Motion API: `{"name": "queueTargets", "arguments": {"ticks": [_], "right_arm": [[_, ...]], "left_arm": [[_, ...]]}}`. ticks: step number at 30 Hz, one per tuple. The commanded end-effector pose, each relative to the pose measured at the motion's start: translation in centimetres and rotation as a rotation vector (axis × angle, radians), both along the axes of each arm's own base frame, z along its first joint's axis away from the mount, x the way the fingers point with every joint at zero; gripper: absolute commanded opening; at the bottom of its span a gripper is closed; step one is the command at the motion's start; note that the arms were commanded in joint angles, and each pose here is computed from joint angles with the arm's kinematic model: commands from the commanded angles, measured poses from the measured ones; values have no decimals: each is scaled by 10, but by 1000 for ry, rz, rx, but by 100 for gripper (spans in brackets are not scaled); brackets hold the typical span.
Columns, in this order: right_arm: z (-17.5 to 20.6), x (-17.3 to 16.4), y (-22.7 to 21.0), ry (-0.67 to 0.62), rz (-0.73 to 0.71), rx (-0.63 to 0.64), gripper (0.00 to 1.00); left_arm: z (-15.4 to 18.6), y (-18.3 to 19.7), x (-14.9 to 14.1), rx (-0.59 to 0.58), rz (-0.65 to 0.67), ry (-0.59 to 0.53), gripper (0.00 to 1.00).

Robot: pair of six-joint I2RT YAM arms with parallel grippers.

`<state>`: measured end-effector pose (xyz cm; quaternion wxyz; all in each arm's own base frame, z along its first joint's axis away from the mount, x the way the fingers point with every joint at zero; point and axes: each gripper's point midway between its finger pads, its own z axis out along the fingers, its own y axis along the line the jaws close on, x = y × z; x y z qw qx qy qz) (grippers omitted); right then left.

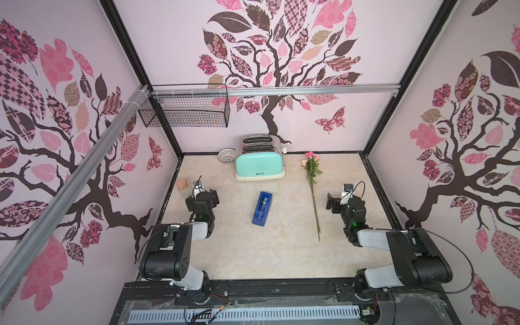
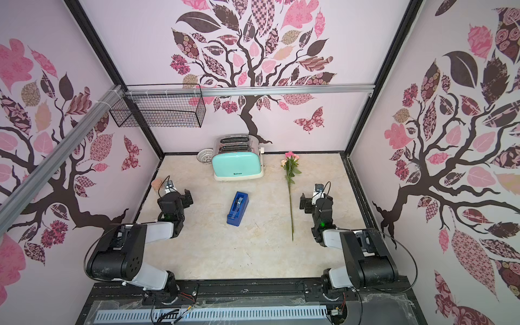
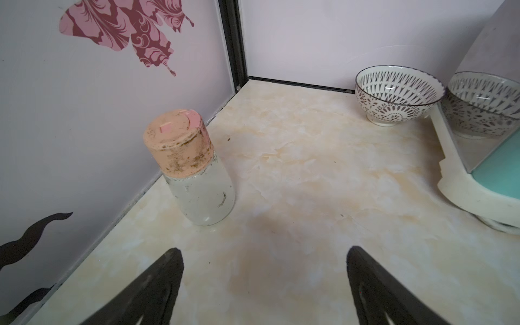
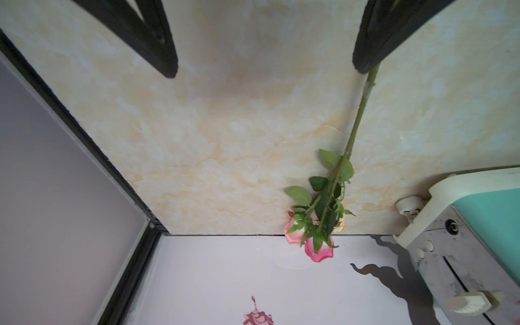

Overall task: Wrap bouquets with tape
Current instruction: Reset both arms

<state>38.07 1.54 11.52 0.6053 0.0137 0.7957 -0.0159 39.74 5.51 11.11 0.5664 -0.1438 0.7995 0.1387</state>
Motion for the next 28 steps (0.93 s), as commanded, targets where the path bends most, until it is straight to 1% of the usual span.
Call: {"name": "queueTargets", "arguments": {"ticks": [1, 3, 5, 6, 14, 17, 28], "right_arm": [[5, 7, -5, -53, -29, 27, 100], [4, 9, -2, -55, -9, 25, 100], [-6, 8, -9, -40, -10, 60, 100], [-6, 8, -13, -55, -25, 74, 100], [-2, 5, -16, -86, -43, 72, 100], [1, 4, -16, -117, -40, 70, 100], [0, 5, -16, -111, -41, 74, 100]], "left_arm": [[1, -12, -4, 1, -87, -37, 96], [-1, -14, -4, -3, -100, -37, 98], [-5, -11, -3, -21, -101, -37, 98], [-7, -9, -3, -34, -105, -38, 98], [-9, -10, -4, -36, -116, -42, 98], [-8, -11, -4, -34, -118, -52, 98], [-8, -11, -4, -34, -122, -54, 98]]}}
